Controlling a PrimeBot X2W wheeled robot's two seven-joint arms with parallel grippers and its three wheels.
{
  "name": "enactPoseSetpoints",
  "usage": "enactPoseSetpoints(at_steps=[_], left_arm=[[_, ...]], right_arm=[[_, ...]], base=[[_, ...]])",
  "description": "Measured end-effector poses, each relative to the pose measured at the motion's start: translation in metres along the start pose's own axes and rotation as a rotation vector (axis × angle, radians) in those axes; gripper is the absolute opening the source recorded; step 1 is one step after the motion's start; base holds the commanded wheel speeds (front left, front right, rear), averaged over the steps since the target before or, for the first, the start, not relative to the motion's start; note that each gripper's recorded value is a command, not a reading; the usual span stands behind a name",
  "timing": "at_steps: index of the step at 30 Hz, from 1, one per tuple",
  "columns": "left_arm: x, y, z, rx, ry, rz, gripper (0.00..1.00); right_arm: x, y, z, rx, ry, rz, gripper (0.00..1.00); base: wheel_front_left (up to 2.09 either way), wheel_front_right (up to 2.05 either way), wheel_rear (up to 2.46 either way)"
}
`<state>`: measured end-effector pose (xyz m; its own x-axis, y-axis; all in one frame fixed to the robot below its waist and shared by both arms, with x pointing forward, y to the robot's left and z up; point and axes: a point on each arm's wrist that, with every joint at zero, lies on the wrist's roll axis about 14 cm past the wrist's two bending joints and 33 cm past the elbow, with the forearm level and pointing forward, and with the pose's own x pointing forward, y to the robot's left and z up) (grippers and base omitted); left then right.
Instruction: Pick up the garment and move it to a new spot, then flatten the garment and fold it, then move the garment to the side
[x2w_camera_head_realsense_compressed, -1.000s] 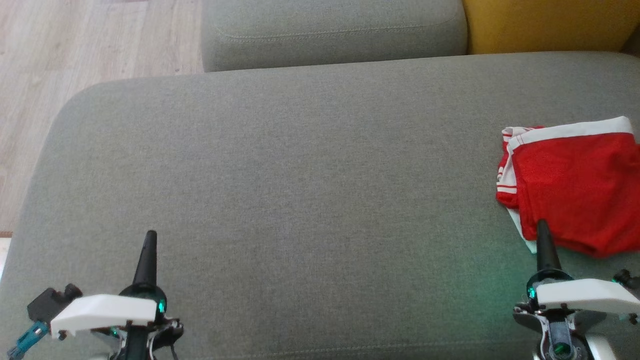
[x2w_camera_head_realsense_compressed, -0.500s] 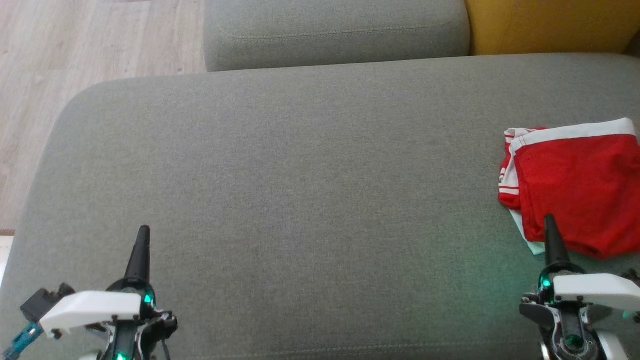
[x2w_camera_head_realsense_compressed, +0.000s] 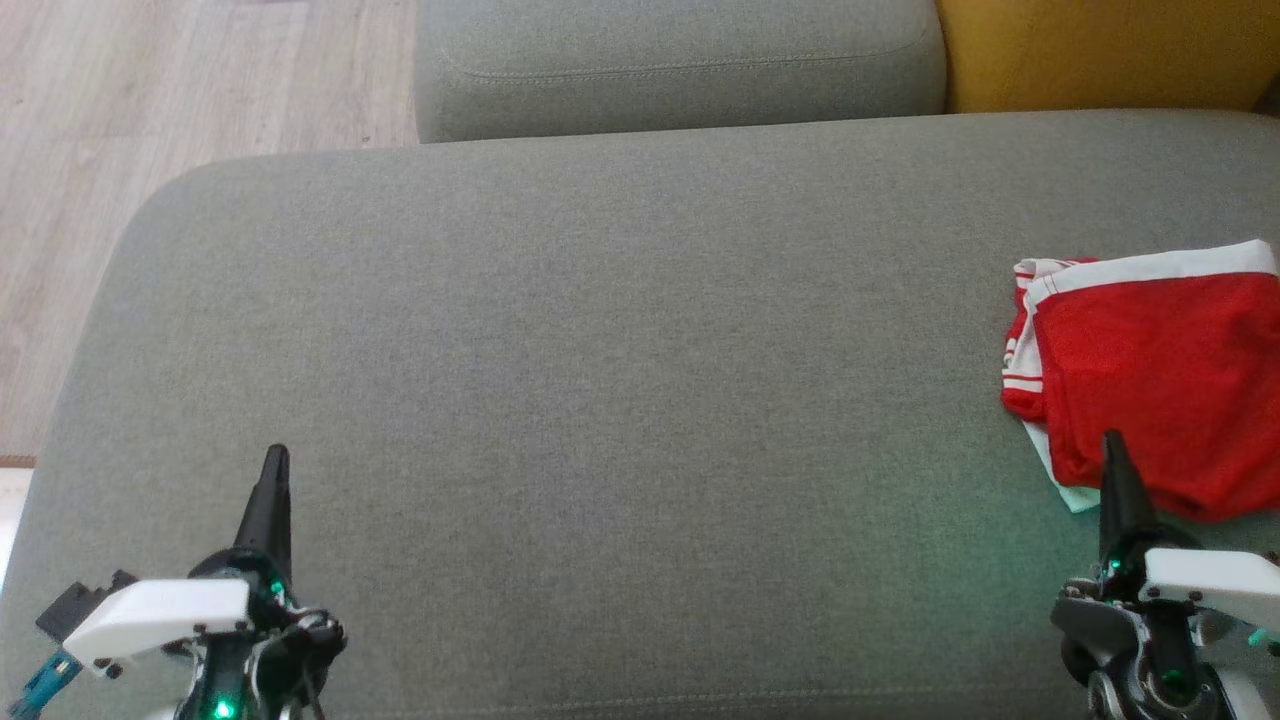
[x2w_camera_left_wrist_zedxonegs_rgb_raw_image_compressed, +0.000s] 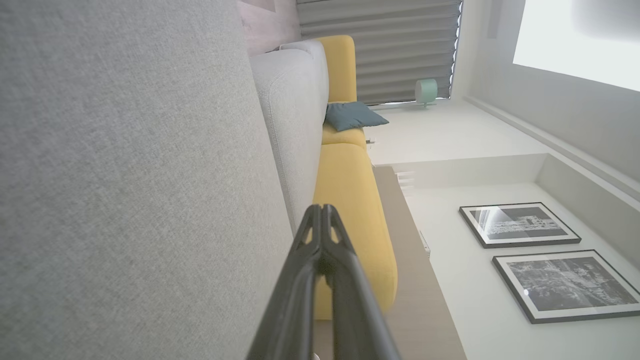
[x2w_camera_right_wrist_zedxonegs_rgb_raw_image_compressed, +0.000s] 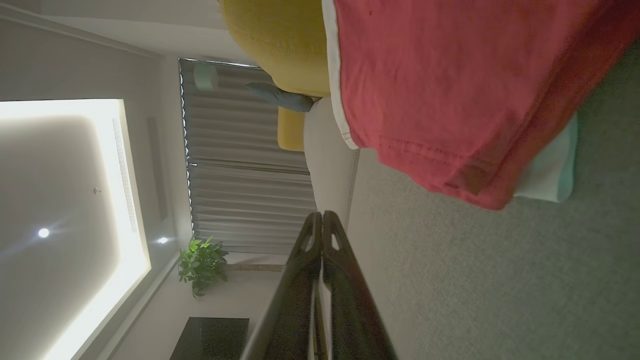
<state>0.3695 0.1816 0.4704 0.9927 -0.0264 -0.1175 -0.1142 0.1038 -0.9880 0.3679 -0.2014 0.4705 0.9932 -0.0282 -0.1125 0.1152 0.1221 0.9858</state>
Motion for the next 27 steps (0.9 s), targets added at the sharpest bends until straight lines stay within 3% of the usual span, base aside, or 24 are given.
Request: enactPoseSetpoints(at_steps=[10,27], left_arm=[[0.0032,-0.0059,0.0033,-0.107,0.005,-0.022,0.0],[0.0031,-0.0056,0.0037,-0.112,0.006,-0.022,0.0]], right_arm=[[0.0049,0.008,0.0037,0.13,0.0,0.027,0.0],[0.0048,0.0079,0.0057,0.135,-0.005,0.027,0.0]], base=[[0.0,0.0,0.0],[0.0,0.0,0.0]])
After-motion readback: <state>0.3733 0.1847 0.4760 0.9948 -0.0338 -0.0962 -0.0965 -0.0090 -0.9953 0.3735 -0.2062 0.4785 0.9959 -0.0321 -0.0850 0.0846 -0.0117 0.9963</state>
